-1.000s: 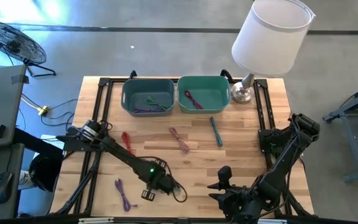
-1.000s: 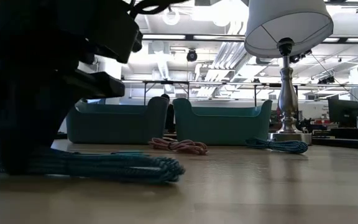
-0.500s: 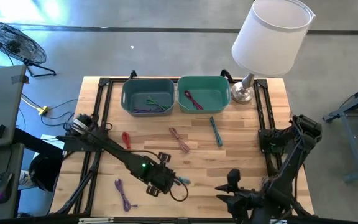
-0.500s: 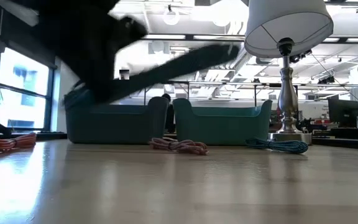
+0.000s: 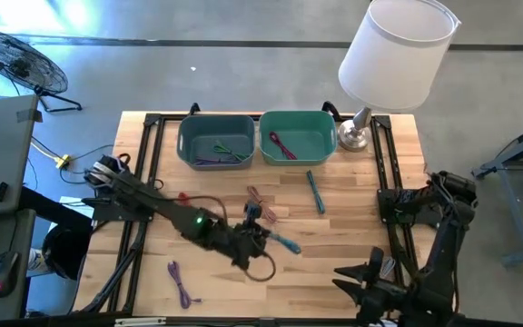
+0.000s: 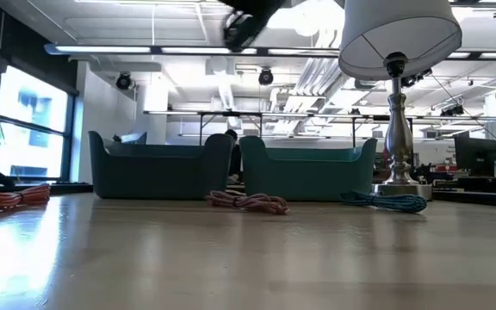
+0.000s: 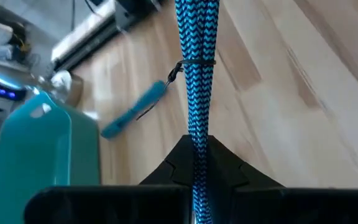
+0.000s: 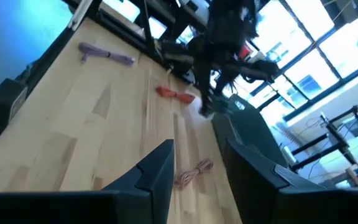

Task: Pick & Place USB Port
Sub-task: Put the bottom blue usb cable into the green bin

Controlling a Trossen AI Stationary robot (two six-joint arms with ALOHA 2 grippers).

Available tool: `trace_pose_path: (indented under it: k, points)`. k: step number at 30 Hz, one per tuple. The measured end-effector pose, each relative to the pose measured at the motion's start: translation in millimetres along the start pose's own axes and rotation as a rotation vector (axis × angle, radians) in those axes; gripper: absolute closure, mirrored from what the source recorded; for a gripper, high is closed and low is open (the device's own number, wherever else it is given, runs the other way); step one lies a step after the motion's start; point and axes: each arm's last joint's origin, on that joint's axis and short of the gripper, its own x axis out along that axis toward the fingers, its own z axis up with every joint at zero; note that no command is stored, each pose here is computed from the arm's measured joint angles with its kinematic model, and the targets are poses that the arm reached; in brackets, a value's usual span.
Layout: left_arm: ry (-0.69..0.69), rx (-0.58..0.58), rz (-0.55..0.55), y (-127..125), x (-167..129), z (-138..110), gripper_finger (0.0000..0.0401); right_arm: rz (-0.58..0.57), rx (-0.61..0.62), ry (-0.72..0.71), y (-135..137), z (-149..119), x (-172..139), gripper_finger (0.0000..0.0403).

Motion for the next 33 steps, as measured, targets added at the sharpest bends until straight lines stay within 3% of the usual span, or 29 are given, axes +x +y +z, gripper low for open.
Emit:
trace_pose_path:
  k: [7, 12, 18, 26, 29, 33]
  points:
    - [-0.146, -0.014, -0.015, 47, 24, 4, 0.0389, -0.058, -0.021, -0.013, -6, -4, 1, 0.027]
    - [-0.335, -0.008, -0.094, 88, 38, 4, 0.0389, -0.146, -0.008, 0.01, -23, -13, 12, 0.0275]
    - [-0.572, 0.03, -0.236, 123, 47, 0, 0.039, -0.202, -0.025, 0.137, -37, -16, 43, 0.0317]
    - [-0.518, 0.068, -0.27, 134, 54, -14, 0.039, -0.222, -0.054, 0.258, -48, -20, 65, 0.0354]
    - [-0.512, 0.071, -0.267, 138, 55, -17, 0.039, -0.231, -0.057, 0.274, -51, -21, 69, 0.0337]
    - [-0.531, 0.07, -0.28, 145, 56, -20, 0.039, -0.248, -0.043, 0.288, -54, -21, 75, 0.0286]
